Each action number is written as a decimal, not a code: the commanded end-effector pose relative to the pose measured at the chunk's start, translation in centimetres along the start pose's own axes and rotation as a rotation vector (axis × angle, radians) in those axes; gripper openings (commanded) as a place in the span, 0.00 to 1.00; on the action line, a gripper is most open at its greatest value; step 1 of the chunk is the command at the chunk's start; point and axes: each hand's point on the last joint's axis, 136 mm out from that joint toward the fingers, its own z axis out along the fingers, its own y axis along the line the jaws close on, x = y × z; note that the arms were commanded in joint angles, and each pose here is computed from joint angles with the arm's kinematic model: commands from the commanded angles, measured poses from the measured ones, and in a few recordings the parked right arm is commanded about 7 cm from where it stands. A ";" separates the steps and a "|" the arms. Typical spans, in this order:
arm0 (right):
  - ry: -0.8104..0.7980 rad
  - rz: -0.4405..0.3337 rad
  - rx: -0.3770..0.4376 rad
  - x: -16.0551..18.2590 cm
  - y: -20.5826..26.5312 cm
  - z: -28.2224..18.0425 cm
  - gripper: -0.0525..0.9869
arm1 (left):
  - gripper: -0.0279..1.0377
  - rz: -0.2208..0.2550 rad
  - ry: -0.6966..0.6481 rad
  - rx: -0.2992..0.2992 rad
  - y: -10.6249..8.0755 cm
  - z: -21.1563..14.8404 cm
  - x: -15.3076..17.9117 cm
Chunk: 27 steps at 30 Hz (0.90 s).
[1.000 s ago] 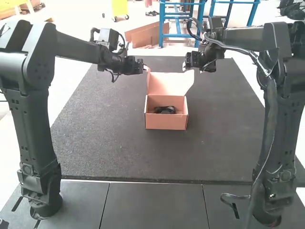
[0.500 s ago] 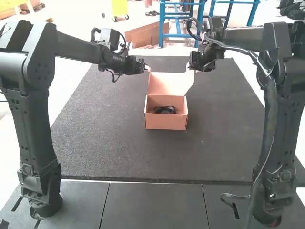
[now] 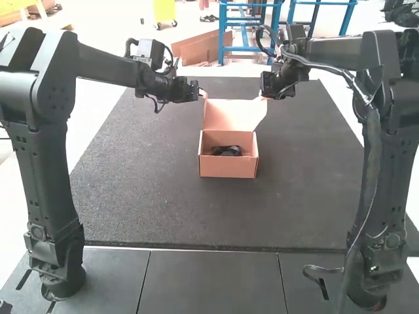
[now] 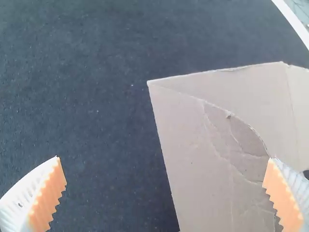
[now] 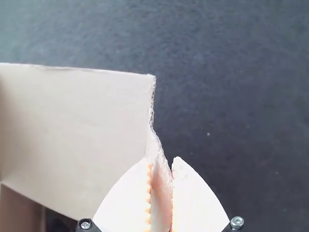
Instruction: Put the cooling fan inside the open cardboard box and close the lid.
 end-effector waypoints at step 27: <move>0.056 0.013 -0.070 0.7 1.1 -3.2 0.04 | 0.94 0.025 -0.012 0.046 -3.3 -1.5 -1.6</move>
